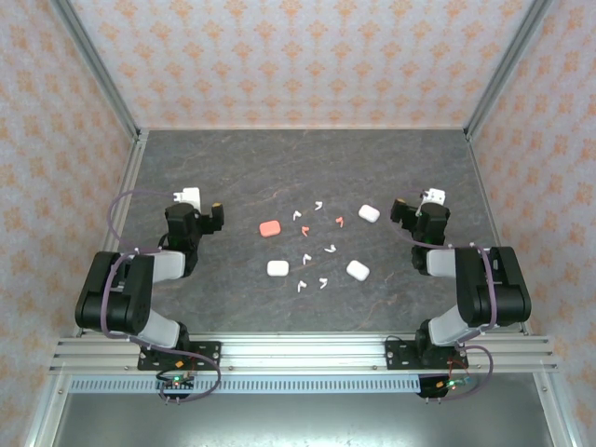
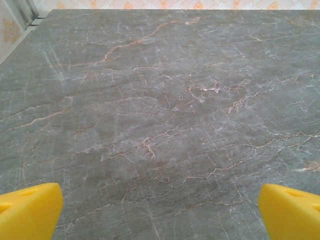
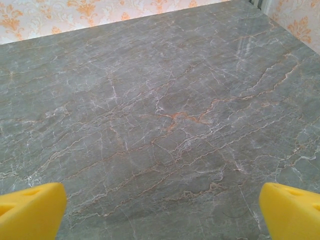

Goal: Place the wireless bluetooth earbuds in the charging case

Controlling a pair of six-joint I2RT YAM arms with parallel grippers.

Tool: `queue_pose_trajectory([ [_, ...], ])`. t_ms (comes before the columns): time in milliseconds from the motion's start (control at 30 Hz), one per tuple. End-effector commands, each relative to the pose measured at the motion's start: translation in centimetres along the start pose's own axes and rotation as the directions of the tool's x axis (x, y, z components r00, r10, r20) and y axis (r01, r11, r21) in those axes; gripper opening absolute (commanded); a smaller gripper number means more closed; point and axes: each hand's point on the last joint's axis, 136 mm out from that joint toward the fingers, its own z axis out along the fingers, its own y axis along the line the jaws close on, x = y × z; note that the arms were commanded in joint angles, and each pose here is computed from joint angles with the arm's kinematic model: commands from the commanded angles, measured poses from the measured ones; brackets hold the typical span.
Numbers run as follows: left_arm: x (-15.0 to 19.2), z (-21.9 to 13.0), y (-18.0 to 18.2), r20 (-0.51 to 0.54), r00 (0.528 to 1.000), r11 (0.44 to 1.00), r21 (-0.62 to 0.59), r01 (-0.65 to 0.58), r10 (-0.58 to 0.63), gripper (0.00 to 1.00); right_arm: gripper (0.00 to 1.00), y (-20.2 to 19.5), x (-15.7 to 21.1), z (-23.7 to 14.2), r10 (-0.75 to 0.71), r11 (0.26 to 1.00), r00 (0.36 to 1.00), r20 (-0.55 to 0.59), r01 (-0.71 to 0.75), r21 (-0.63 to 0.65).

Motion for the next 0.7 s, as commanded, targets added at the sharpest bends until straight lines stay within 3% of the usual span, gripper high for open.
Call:
queue_pose_trajectory([
  [0, -3.0, -1.3, 0.7, 0.035, 0.999, 0.999, -0.045, 0.015, -0.014, 1.0, 0.99, 0.9, -1.5, -0.5, -0.012, 0.999, 1.0, -0.007, 0.012, -0.043],
  [167, -6.0, -4.2, 1.9, 0.05, 0.987, 0.984, -0.095, 0.154, -0.15, 1.0, 0.99, 2.6, -4.9, -2.9, -0.017, 0.993, 0.999, -0.042, 0.012, -0.114],
  [333, -7.7, -6.5, 0.5, -0.073, 0.948, 0.951, -0.033, 0.307, -0.308, 1.0, 0.99, 7.2, -7.8, -6.8, -0.03, 0.962, 0.995, -0.096, 0.003, -0.272],
  [467, -7.5, -8.0, -1.2, -0.15, 0.899, 0.906, 0.036, 0.421, -0.412, 1.0, 0.99, 12.8, -7.8, -9.0, -0.053, 0.898, 0.984, -0.169, -0.027, -0.44],
  [667, -5.8, -9.1, -2.0, -0.225, 0.846, 0.862, 0.047, 0.504, -0.483, 1.0, 1.0, 22.2, -4.2, -10.6, -0.264, 0.792, 0.933, -0.244, 0.065, -0.607],
])
